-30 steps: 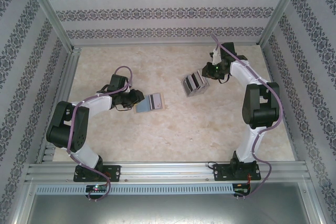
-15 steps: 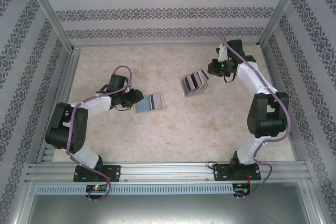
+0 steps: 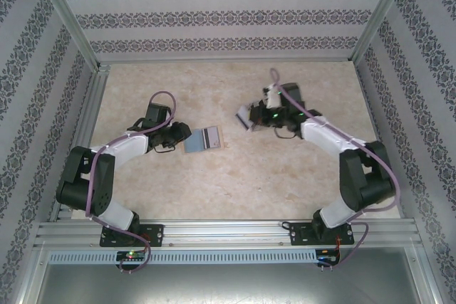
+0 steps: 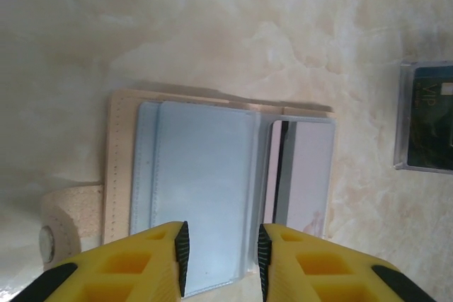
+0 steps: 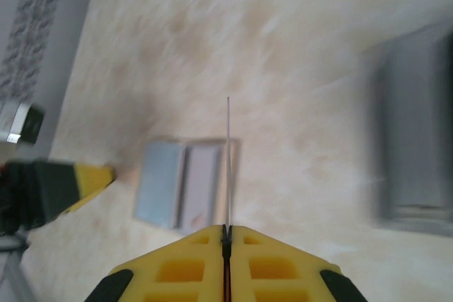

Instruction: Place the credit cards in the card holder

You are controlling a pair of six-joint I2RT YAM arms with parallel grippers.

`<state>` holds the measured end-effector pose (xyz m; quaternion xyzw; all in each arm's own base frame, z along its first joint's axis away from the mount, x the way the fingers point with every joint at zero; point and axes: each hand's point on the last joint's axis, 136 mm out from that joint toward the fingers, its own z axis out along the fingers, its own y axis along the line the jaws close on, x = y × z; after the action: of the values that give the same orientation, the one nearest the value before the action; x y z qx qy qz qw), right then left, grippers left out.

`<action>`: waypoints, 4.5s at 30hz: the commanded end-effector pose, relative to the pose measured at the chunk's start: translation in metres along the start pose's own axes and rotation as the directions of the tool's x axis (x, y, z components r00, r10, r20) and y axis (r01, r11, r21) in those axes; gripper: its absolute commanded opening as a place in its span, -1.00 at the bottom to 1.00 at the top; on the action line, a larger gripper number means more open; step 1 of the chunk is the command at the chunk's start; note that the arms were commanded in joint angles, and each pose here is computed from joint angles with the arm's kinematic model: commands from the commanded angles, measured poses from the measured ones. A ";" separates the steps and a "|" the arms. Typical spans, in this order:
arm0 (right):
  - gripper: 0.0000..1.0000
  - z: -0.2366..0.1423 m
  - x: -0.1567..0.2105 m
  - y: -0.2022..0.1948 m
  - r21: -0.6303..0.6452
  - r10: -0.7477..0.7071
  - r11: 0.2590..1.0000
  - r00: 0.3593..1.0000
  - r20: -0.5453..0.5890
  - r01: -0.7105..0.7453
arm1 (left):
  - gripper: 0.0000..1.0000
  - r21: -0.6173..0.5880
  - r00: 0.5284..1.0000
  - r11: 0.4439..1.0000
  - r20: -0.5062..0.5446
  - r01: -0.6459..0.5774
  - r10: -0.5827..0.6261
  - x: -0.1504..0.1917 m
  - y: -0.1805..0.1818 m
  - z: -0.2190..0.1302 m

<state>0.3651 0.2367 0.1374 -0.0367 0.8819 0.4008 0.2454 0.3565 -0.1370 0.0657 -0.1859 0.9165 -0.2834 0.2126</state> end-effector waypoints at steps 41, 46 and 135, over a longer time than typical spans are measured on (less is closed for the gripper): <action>-0.83 0.140 0.053 0.017 -0.116 0.174 0.979 0.984 0.026 -0.170 | -0.53 -0.042 0.993 0.998 -0.104 0.055 -0.060 0.040 0.039 0.025; -0.85 0.145 0.056 0.008 -0.096 0.187 0.979 0.979 0.078 -0.179 | -0.53 -0.041 0.992 0.997 -0.105 0.060 -0.064 0.042 0.040 0.026; -0.04 0.104 0.056 -0.025 0.124 0.074 0.992 0.953 -0.294 -0.039 | -0.60 -0.030 0.992 0.998 -0.113 0.057 -0.060 0.040 0.041 0.036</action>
<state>0.3820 0.2908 0.0557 -0.0622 0.9335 0.3230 0.1429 0.3417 -0.1443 0.0218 -0.1873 0.9176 -0.3036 0.1751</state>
